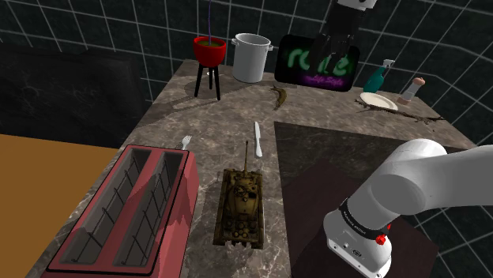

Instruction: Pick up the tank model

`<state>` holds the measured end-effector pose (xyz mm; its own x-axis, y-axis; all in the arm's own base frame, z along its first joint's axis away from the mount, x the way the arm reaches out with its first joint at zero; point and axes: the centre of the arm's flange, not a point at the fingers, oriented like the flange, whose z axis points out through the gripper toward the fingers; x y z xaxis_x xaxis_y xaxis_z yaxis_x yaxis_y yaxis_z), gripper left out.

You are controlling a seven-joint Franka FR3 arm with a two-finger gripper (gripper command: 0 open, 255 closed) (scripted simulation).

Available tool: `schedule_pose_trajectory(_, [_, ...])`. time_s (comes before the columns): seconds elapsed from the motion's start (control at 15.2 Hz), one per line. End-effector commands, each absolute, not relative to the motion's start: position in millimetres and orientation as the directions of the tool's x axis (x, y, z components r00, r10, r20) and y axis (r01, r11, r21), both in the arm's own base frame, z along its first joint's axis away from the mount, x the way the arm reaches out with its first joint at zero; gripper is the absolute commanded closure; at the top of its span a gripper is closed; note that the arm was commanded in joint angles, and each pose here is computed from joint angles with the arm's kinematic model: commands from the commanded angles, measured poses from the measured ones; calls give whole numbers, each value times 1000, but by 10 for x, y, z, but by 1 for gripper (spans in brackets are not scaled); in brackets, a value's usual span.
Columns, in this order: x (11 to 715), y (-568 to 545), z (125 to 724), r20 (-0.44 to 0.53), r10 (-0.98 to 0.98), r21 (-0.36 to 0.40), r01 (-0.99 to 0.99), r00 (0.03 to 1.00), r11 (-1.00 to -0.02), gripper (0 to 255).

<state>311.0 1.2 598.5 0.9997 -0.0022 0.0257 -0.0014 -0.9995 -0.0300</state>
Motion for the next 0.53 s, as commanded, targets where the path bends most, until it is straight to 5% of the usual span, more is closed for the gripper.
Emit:
schedule_pose_trajectory(0.0, [3110, 12, 5985, 26, -2, -30, -1, 1000, -1000, 0])
schedule_pose_trajectory(0.46, [2988, 590, 5284, 6, -201, -36, -201, 980, -979, 0])
